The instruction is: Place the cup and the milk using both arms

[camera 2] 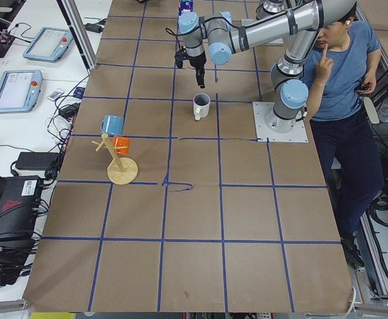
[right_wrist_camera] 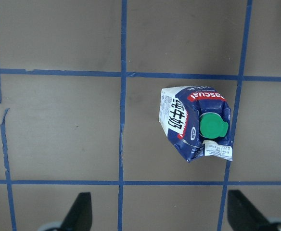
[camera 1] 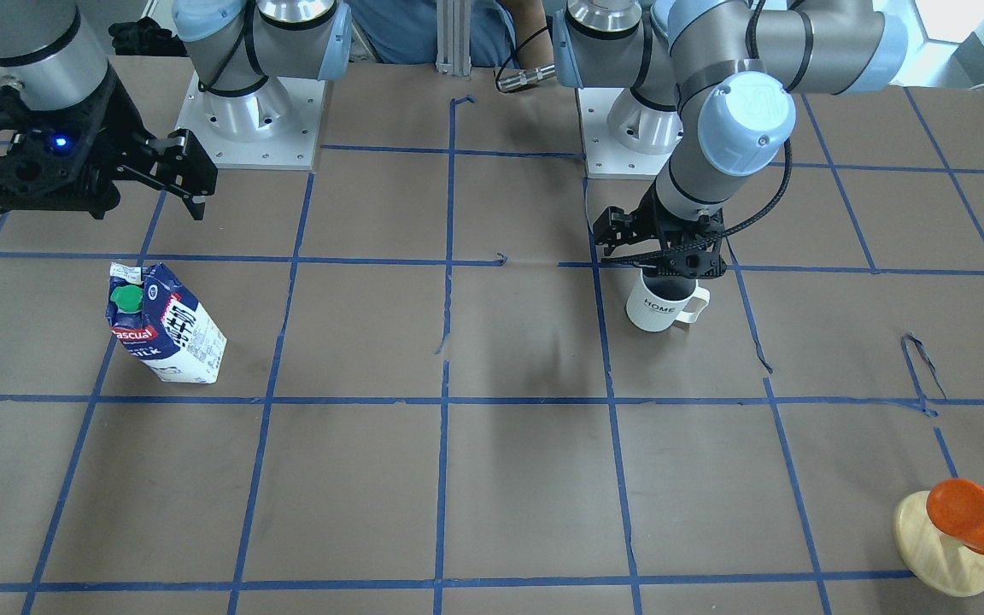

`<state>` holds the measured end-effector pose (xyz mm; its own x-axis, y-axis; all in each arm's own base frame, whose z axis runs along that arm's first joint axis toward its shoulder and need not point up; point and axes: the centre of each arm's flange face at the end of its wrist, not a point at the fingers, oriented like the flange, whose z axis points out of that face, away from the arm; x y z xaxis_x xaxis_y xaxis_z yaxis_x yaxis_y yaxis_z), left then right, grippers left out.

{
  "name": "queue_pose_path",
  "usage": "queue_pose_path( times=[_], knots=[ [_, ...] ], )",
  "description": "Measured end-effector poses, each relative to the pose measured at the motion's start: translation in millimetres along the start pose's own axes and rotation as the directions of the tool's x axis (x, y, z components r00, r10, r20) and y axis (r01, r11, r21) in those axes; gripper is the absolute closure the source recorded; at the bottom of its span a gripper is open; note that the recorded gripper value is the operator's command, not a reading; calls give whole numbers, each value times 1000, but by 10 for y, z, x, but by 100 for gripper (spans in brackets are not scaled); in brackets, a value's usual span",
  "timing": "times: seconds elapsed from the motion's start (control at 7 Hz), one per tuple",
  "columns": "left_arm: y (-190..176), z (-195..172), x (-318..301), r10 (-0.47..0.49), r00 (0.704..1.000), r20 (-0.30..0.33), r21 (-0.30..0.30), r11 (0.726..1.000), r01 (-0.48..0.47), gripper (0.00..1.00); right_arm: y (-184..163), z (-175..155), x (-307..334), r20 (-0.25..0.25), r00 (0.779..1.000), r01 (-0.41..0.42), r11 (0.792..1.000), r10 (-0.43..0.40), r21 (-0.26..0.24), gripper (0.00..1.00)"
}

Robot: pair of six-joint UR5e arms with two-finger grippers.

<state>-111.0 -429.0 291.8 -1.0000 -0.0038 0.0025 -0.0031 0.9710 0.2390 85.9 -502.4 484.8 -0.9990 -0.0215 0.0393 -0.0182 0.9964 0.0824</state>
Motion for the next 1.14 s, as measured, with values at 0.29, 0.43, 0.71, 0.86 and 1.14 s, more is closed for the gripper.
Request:
queue_pose_path(
  times=[0.29,0.43,0.71,0.86,1.14],
  knots=[
    [16,333,-19,5,1000,7,3,1000,-5,62,-109,349,226,13,999,-41,998,42,-52,0],
    [-12,397,-25,20,1000,9,5,1000,-20,100,-150,522,266,15,999,-47,996,48,-71,0],
    [-51,439,-31,42,999,10,6,999,-42,100,-200,783,300,15,1000,-23,997,24,-67,0],
    [-66,440,-33,44,999,10,6,999,-44,100,-205,897,320,16,1000,9,998,-8,-63,0],
    [-121,349,-32,38,999,13,29,999,-39,100,-184,1083,396,16,999,29,997,-28,-70,0]
  ],
)
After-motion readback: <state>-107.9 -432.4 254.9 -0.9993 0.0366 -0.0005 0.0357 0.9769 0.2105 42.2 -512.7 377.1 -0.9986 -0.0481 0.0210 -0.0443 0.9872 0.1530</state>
